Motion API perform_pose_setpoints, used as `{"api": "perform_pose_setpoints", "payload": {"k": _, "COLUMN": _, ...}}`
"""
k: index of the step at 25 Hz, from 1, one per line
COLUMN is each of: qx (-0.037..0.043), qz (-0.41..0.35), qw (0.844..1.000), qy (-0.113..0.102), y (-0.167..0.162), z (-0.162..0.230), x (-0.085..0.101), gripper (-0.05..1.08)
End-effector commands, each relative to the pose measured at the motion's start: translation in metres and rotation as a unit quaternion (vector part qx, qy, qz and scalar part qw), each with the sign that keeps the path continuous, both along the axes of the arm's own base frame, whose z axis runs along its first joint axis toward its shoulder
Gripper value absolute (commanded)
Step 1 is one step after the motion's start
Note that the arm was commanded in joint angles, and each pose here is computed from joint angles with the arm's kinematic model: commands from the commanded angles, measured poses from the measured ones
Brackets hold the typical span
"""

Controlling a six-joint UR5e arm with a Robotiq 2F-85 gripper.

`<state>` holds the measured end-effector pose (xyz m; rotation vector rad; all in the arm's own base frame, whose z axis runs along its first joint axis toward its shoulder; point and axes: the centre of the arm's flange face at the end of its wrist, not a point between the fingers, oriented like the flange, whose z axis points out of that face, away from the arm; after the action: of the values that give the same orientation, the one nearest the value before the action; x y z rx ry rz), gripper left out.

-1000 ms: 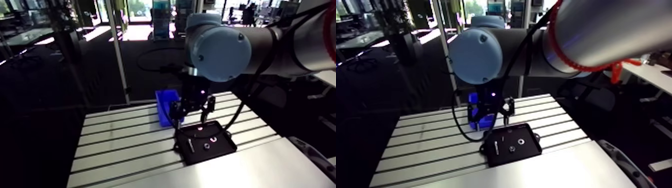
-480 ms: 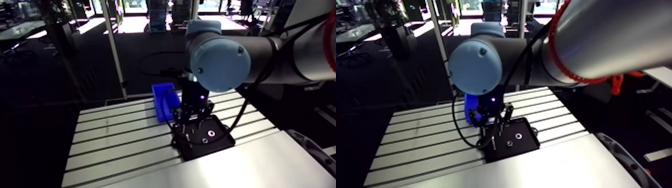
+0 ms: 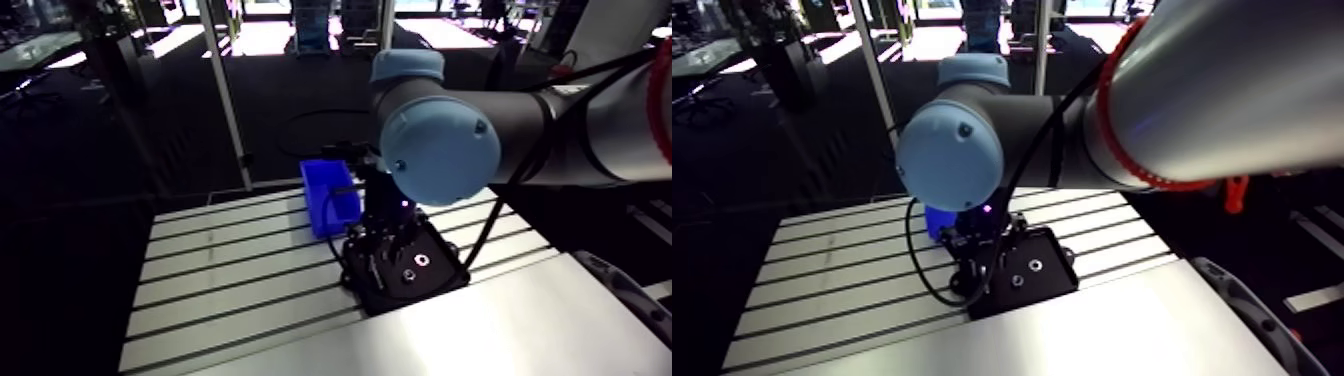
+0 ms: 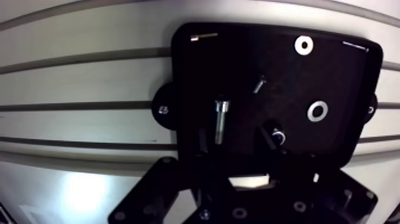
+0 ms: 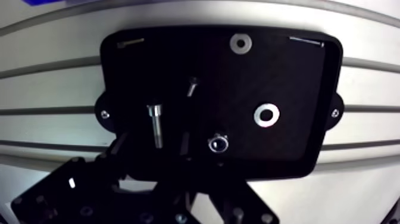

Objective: Pick up the M10 bolt from the tray and put it into the blue bin.

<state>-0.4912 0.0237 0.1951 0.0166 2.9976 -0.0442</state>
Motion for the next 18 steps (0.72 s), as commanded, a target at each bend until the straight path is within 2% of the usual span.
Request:
{"api": "perform_pose_setpoints", "payload": {"k": 1, "qx": 0.0084, "qz": -0.001, "qw": 1.000, "qy": -0.005, "y": 0.0005, "z": -0.0065, "x": 0.0042, "gripper": 0.49}}
{"api": "perform_pose_setpoints", "payload": {"k": 18, "qx": 0.0076, "qz": -0.018, "qw": 1.000, "qy": -0.013, "y": 0.0008, "z": -0.0148, "x": 0.0026, "gripper": 0.49}}
